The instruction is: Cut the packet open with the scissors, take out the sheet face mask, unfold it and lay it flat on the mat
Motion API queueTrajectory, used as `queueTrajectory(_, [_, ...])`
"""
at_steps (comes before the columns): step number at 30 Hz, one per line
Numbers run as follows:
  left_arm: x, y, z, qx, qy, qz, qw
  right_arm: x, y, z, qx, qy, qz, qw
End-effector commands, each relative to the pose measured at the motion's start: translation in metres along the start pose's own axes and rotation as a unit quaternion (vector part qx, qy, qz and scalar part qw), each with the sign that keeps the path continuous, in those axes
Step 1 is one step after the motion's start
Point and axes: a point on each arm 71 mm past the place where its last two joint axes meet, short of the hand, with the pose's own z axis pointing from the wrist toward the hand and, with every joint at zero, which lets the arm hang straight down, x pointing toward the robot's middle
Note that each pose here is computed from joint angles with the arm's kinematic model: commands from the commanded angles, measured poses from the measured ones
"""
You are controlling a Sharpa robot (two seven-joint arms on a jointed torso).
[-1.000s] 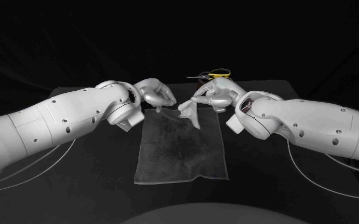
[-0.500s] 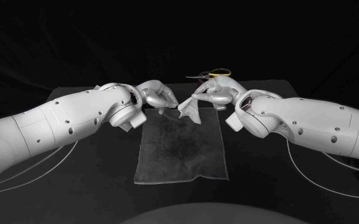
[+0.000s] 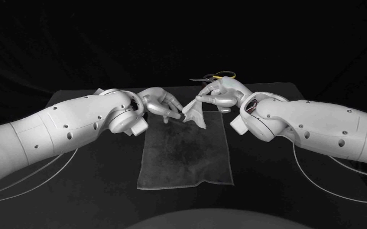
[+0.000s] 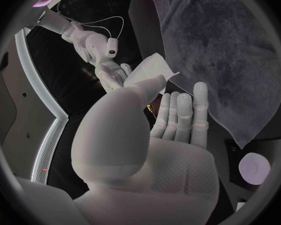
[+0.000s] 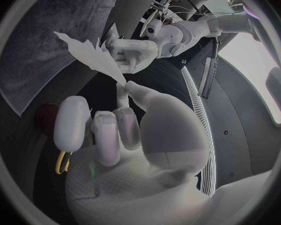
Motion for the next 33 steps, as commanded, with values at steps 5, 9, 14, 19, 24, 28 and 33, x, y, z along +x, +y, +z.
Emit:
queueTrajectory(5, [0.0095, 0.0024, -0.0002, 0.007, 0.056, -0.041, 0.998, 0.001, 0.003, 0.0, -0.009, 0.0, -0.003, 1.0])
queueTrajectory(9, [0.0111, 0.0058, 0.0023, 0.004, 0.052, -0.046, 0.998, 0.003, 0.005, -0.001, -0.012, 0.003, -0.002, 1.0])
queueTrajectory(14, [0.0161, 0.0066, 0.0064, 0.012, 0.046, -0.055, 0.997, 0.004, 0.006, -0.001, -0.013, 0.006, -0.002, 1.0])
queueTrajectory(19, [0.0174, 0.0039, 0.009, 0.027, 0.027, -0.062, 0.997, 0.005, 0.006, -0.001, -0.014, 0.008, -0.002, 1.0])
queueTrajectory(24, [0.0144, 0.0026, 0.0092, 0.041, 0.002, -0.07, 0.997, 0.006, 0.007, -0.001, -0.014, 0.009, -0.002, 1.0])
queueTrajectory(28, [0.0109, 0.0022, 0.0084, 0.052, -0.019, -0.075, 0.996, 0.006, 0.007, -0.001, -0.014, 0.011, -0.003, 1.0])
queueTrajectory(33, [0.0066, 0.0011, 0.0069, 0.068, -0.047, -0.07, 0.994, 0.006, 0.006, 0.0, -0.012, 0.011, -0.005, 1.0])
